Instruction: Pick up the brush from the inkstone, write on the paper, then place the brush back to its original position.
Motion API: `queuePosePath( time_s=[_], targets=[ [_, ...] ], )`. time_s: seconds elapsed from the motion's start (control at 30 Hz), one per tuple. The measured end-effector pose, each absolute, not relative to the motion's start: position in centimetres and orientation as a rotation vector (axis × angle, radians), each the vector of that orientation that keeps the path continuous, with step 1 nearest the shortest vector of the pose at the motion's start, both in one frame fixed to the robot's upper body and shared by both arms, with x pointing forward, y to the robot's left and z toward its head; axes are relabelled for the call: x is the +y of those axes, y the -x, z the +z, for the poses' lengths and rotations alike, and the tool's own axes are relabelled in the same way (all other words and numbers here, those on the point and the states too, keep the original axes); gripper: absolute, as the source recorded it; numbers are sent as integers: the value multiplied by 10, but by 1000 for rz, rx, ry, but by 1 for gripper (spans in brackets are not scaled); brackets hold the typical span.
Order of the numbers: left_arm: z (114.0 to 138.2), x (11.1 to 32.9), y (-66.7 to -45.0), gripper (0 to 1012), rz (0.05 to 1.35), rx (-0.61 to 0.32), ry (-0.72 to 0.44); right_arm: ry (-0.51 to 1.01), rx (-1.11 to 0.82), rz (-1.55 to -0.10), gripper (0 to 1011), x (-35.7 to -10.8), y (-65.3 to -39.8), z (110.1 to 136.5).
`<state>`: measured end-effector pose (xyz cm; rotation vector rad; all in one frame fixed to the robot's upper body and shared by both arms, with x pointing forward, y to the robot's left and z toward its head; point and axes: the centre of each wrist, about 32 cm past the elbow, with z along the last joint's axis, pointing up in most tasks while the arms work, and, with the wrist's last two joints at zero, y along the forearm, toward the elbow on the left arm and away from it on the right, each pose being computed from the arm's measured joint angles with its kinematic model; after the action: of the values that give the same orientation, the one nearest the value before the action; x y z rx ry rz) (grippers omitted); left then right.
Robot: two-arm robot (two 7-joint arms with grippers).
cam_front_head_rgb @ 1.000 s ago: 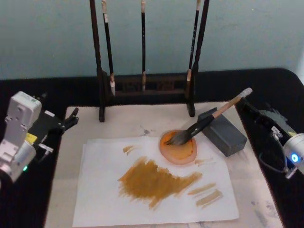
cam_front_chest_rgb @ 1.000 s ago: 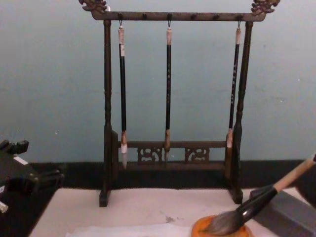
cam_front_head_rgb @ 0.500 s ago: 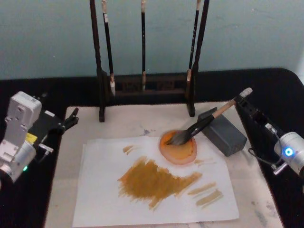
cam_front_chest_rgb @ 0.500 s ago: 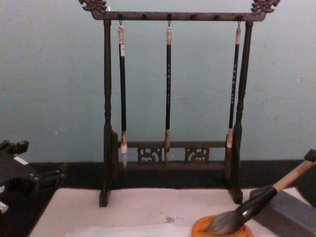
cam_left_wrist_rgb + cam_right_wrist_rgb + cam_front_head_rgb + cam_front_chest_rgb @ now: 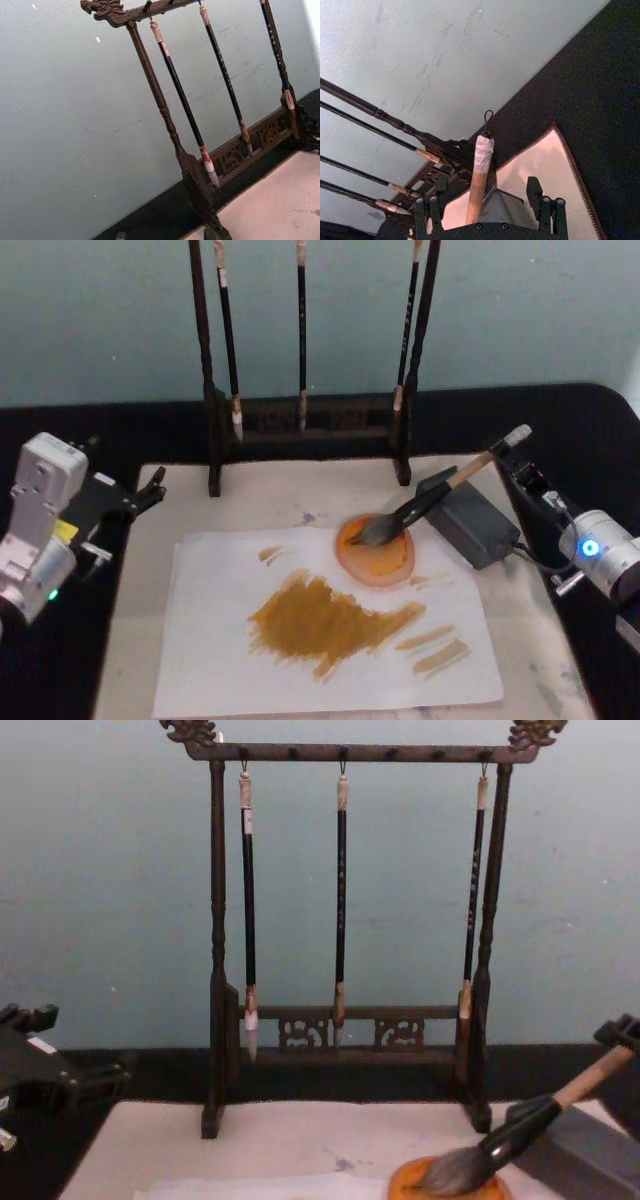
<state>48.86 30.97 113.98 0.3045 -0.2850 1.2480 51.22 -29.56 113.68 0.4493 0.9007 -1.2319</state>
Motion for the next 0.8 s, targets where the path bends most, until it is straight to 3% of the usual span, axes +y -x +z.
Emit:
queuePosePath(
  time_s=[0.8],
  targets=[
    [1140, 310, -489, 1010, 1248, -285, -305, -474, 931, -1205, 1000, -289, -530, 1131]
  ],
)
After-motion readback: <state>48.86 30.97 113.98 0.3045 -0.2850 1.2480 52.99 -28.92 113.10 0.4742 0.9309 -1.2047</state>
